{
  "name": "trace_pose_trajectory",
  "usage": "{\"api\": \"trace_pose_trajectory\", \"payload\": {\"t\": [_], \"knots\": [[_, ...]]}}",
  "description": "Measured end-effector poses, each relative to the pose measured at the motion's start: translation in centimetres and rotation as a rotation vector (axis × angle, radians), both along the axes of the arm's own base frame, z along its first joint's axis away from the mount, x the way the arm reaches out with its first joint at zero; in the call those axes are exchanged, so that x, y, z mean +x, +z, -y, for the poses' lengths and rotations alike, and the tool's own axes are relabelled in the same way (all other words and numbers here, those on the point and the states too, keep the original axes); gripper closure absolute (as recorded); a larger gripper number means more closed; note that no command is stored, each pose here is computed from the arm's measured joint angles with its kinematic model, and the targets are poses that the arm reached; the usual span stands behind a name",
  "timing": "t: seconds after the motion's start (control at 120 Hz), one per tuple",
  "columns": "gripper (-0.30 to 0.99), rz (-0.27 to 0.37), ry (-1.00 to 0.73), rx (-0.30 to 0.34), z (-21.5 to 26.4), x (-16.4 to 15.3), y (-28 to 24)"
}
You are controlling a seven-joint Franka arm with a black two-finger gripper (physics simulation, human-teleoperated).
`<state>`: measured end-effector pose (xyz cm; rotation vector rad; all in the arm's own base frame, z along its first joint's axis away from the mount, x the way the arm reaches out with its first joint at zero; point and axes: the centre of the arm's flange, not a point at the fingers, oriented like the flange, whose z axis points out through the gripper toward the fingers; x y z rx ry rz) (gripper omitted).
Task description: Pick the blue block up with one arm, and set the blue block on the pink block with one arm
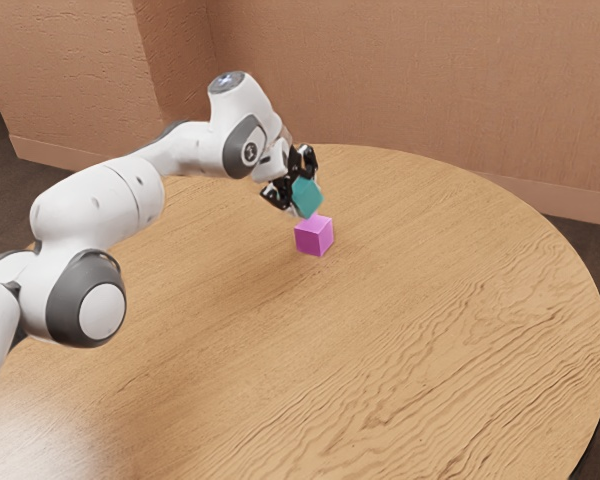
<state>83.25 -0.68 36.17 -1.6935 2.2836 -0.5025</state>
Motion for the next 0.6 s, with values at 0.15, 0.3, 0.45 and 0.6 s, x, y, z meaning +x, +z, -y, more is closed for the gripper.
{"api": "trace_pose_trajectory", "payload": {"t": [0.15,0.3,0.45,0.6], "knots": [[0.38,0.016,0.037,-0.047,-0.2,0.2,-0.4],[0.23,0.004,0.063,-0.065,-0.5,0.3,-1.6],[0.11,0.002,0.077,-0.074,-0.5,0.2,-1.4],[0.06,-0.009,0.062,-0.046,0.6,-3.6,8.8]]}}
